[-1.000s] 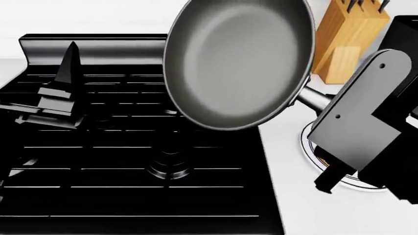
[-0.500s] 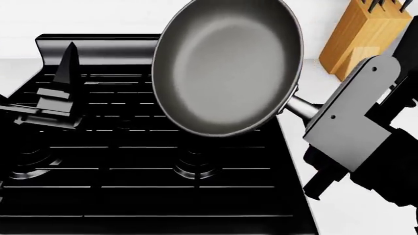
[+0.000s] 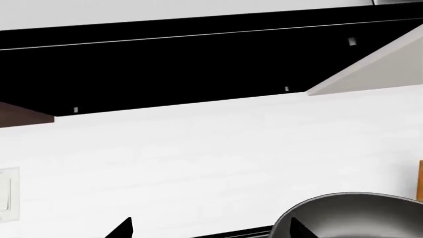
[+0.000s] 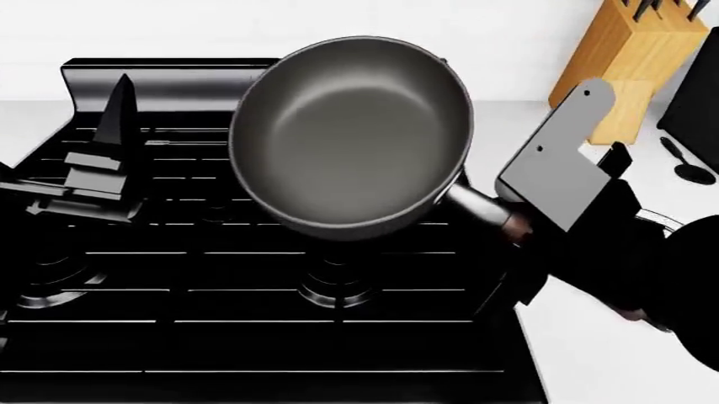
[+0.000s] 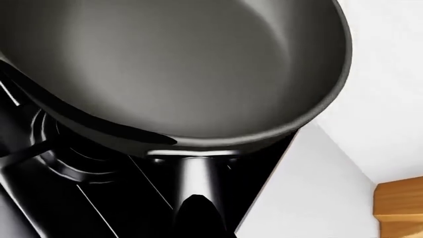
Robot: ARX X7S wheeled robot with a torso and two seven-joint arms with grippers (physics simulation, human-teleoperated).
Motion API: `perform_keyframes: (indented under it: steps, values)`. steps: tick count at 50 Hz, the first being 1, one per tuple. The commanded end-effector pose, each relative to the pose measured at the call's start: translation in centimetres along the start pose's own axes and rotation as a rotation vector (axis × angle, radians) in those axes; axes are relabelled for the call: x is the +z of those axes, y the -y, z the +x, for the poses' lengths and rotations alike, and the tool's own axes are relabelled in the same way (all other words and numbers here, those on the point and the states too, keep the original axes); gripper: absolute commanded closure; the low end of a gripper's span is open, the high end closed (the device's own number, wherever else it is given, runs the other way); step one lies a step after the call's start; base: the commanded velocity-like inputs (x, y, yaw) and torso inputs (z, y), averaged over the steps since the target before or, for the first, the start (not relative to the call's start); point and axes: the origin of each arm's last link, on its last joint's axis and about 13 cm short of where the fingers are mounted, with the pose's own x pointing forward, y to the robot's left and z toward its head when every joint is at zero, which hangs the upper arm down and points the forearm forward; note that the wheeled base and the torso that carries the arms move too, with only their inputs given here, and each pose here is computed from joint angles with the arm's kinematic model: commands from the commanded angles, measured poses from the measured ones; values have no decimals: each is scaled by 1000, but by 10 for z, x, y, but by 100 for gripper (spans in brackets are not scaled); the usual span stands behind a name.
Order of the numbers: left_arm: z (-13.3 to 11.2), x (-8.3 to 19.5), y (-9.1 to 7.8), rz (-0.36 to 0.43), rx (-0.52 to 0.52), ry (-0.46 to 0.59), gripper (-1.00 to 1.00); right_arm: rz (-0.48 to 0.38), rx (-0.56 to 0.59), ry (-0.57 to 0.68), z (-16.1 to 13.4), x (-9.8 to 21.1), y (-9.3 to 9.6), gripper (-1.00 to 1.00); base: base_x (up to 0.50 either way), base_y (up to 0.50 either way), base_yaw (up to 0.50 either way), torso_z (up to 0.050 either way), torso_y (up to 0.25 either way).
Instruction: Pick up the pan and dump the vegetables in it onto the plate. Then return the pan to the stove.
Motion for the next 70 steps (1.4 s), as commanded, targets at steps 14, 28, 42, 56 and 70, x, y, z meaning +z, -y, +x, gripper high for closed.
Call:
perform_keyframes:
  steps: [14, 28, 42, 56, 70]
  values:
    - [0, -3, 1, -8, 1, -4, -100, -16, 67, -46, 18, 0, -2, 100, 0, 0, 0, 1, 1]
    - [0, -4, 2, -21, -10, -3, -100, 52, 120, -18, 36, -3, 0, 100, 0, 0, 0, 0, 1]
    - [1, -5, 3, -14, -12, -7, -100, 180, 129, -20, 51, -27, -2, 100, 0, 0, 0, 0, 1]
    - [1, -6, 3, -22, -12, -5, -100, 171, 184, -84, 56, -39, -15, 100, 0, 0, 0, 1, 1]
    - [-1, -9, 2, -33, -8, -5, -100, 195, 194, -68, 66, -42, -17, 100, 0, 0, 0, 0, 1]
